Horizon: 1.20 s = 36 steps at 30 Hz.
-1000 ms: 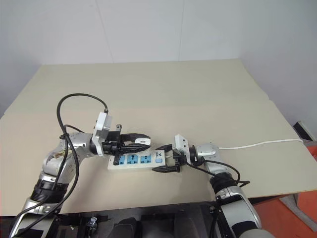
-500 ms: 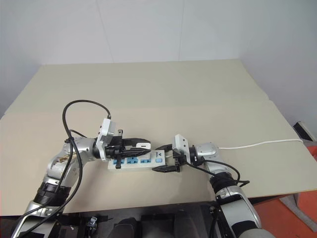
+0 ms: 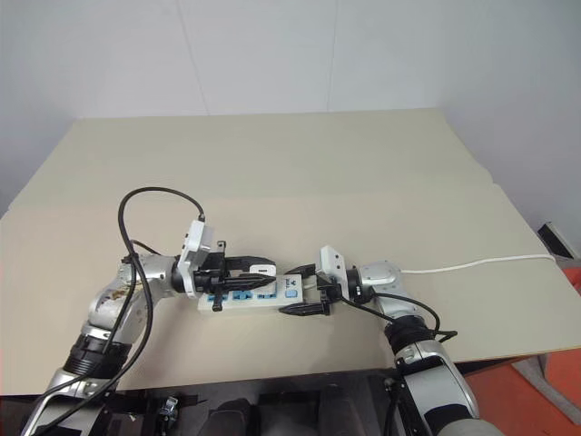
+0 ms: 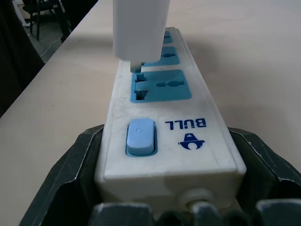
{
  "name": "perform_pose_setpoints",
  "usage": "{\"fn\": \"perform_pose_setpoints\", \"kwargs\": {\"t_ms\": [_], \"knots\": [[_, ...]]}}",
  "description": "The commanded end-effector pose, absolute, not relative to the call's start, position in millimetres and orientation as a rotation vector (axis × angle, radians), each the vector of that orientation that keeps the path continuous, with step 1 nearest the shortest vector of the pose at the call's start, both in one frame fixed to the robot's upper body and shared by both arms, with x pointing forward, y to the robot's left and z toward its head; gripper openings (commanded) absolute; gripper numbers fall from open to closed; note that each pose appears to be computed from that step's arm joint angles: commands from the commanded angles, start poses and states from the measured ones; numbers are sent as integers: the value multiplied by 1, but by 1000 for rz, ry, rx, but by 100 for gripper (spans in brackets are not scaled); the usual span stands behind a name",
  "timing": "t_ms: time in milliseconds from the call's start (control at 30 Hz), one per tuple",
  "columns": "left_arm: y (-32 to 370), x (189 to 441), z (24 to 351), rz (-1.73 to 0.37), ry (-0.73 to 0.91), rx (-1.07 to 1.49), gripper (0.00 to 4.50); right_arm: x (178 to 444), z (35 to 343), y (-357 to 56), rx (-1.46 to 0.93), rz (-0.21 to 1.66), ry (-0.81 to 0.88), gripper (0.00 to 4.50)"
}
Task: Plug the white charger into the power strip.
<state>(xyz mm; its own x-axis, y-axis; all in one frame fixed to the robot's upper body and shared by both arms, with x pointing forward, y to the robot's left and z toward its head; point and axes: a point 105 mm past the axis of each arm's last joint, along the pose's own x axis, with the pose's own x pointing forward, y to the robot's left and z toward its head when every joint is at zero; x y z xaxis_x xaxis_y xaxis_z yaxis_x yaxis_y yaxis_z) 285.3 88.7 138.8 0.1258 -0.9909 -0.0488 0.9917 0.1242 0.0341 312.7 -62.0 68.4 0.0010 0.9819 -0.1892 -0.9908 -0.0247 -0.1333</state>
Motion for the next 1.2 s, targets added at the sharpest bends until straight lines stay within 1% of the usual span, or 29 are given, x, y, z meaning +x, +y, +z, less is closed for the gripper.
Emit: {"fn": "perform_pose_setpoints", "kwargs": {"t_ms": [33, 1200], "knots": [[85, 284, 143, -1462, -22, 83, 103, 303, 37, -66, -222, 1571, 203, 343], [85, 293, 138, -1446, -16, 97, 103, 305, 36, -68, -220, 1552, 203, 343]]}}
